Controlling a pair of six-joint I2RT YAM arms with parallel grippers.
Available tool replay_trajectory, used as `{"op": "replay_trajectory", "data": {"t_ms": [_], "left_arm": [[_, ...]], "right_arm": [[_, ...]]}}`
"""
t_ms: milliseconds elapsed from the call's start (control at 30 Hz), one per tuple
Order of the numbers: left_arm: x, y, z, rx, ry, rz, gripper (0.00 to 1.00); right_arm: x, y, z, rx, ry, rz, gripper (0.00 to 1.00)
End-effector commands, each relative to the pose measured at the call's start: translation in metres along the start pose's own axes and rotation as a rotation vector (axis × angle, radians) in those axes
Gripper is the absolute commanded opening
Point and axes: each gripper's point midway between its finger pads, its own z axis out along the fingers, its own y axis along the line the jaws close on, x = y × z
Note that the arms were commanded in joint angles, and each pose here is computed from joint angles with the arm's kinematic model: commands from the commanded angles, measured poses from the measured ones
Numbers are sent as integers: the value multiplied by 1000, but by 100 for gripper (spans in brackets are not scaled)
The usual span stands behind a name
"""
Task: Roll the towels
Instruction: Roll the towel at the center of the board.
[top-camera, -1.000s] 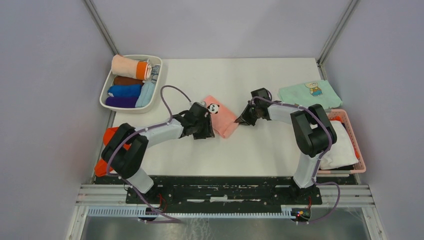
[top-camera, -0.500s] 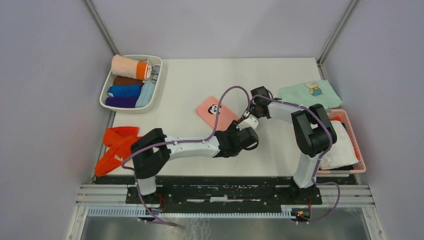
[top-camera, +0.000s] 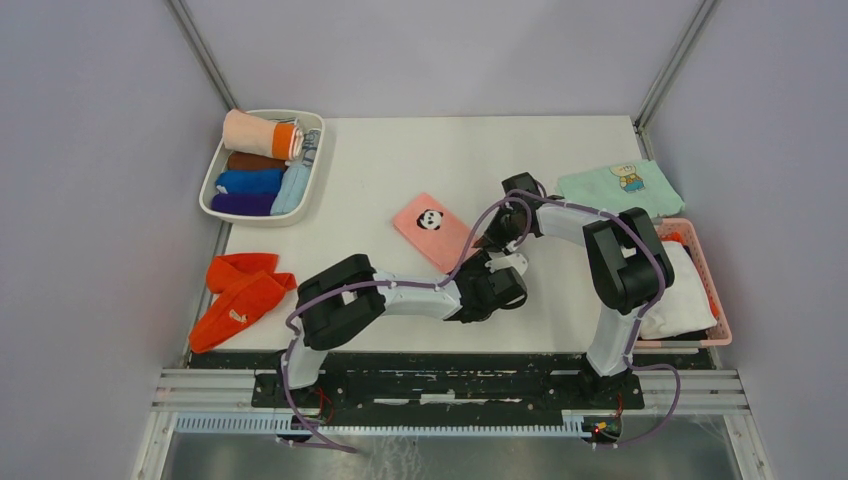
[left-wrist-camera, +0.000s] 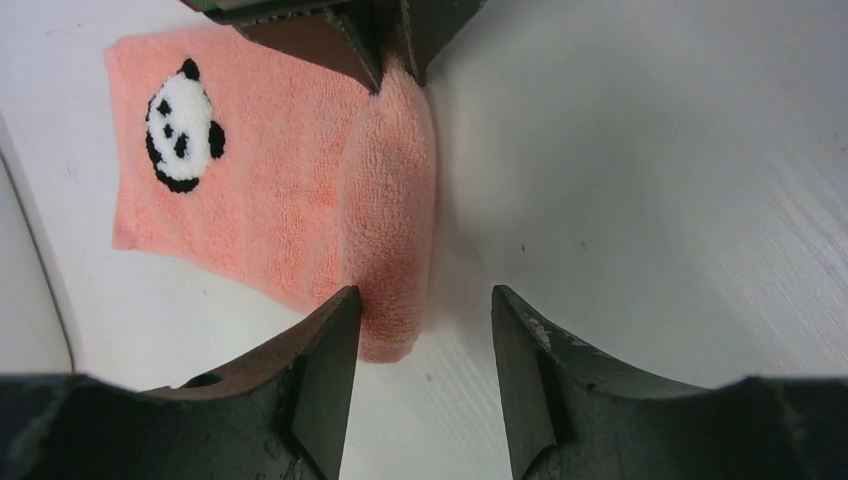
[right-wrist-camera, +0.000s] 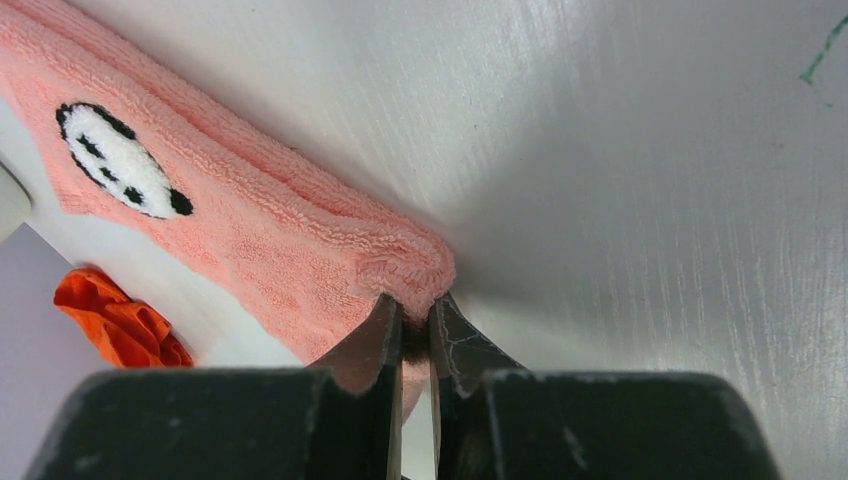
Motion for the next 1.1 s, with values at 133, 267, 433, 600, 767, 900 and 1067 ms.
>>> {"op": "replay_trajectory", "data": {"t_ms": [133, 267, 433, 600, 767, 900, 1067], "left_arm": [[-15, 0, 16, -62, -33, 68, 57], [-2, 1, 25, -63, 14, 68, 57], [16, 4, 35, -55, 79, 60, 57], [30, -3, 39, 12, 126, 48, 55], [39, -5, 40, 25, 155, 51, 52], [22, 16, 28, -44, 118, 4, 55], [-17, 28, 2, -76, 21, -37, 58]], "right_arm": [[3, -17, 1, 73, 14, -3, 2], [3, -16, 0, 70, 15, -5, 2], [4, -15, -2, 67, 18, -9, 2], [2, -13, -5, 61, 13, -13, 2], [0, -10, -8, 52, 6, -18, 2], [0, -9, -7, 49, 10, -16, 2], [1, -11, -4, 45, 17, -14, 2]]}}
